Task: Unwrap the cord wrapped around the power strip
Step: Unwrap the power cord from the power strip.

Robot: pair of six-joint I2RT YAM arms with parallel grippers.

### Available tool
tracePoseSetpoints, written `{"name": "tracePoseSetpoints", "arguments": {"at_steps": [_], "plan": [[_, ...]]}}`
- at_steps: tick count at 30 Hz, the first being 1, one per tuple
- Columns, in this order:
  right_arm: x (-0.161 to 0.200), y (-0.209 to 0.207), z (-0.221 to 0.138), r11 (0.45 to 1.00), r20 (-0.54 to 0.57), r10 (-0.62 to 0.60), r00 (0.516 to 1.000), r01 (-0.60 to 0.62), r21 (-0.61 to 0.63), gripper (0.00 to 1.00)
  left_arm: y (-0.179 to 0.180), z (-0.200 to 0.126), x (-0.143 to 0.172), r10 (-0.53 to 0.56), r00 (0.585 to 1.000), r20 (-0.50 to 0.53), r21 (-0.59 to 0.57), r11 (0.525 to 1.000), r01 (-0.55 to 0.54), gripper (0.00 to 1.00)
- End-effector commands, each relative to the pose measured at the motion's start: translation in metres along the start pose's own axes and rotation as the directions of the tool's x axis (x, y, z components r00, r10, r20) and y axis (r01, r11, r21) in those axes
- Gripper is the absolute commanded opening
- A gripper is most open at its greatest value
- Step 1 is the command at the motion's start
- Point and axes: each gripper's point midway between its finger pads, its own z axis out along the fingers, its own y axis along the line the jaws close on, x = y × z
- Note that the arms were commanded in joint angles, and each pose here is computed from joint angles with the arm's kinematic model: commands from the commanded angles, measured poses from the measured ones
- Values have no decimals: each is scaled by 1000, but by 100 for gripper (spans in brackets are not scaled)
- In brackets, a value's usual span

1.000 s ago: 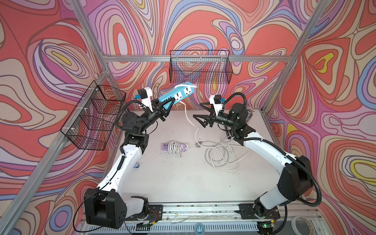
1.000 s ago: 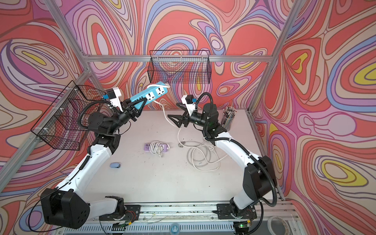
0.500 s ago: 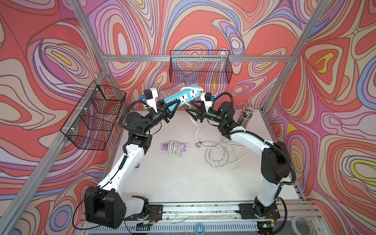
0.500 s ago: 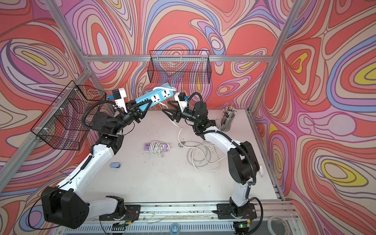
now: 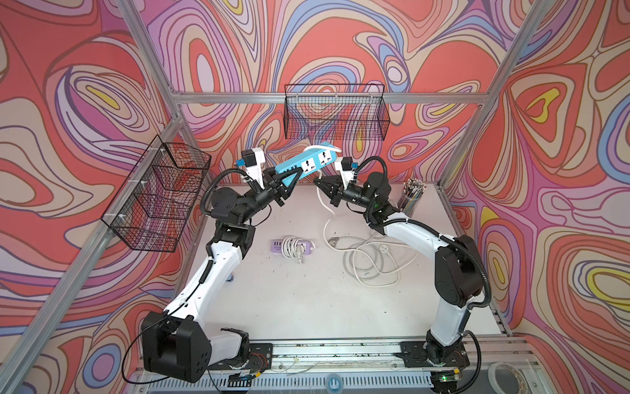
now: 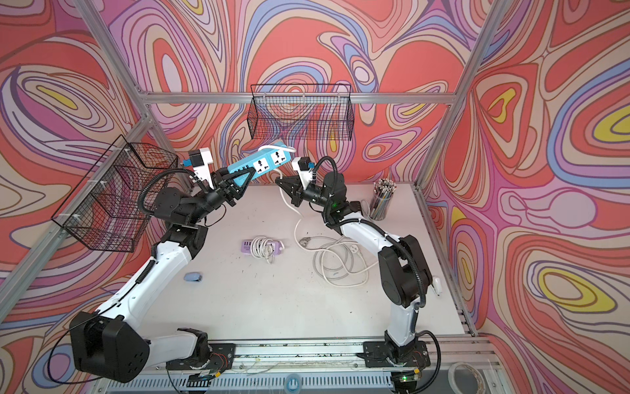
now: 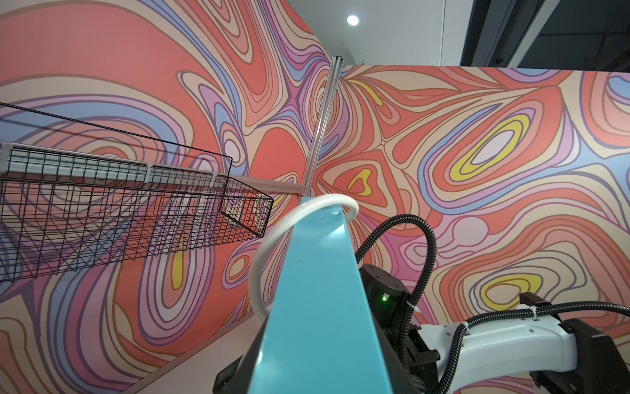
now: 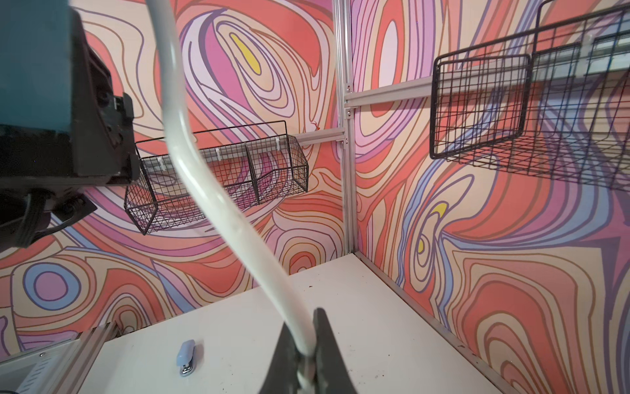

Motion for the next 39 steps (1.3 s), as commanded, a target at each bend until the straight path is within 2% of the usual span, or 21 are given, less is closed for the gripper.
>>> {"name": "tracePoseSetpoints", "arguments": {"at_steps": [1,9,16,17,19,24,28,34,39], "plan": [[-38,-7,-12,998,43,-57,997,55,41,0,-18,5,-21,58,997,49,66,996,-62,0],[-123,-36,-26,976,78,-198,977,190,105,0,-16,20,7,19,999,-35,95,995,-15,0],[-191,-33,-55,932,76,-337,938,321,166,0,-9,28,28,-8,996,-86,93,996,16,0],[-208,-23,-67,921,89,-366,926,347,180,0,-7,29,31,-7,996,-92,87,996,15,0],[-218,-15,-81,908,86,-390,917,368,199,0,-2,29,35,-3,995,-101,69,998,10,0],[-216,14,-111,892,43,-413,910,394,222,0,8,27,41,21,993,-116,16,1000,-19,0],[-195,32,-134,894,-14,-383,924,375,245,0,11,21,37,78,990,-115,-32,996,-82,0],[-152,50,-158,924,-96,-279,955,294,243,0,17,8,20,156,984,-82,-112,980,-165,0],[-110,70,-162,977,-143,-132,981,153,147,0,27,-8,-3,193,981,-28,-189,962,-195,0]]}}
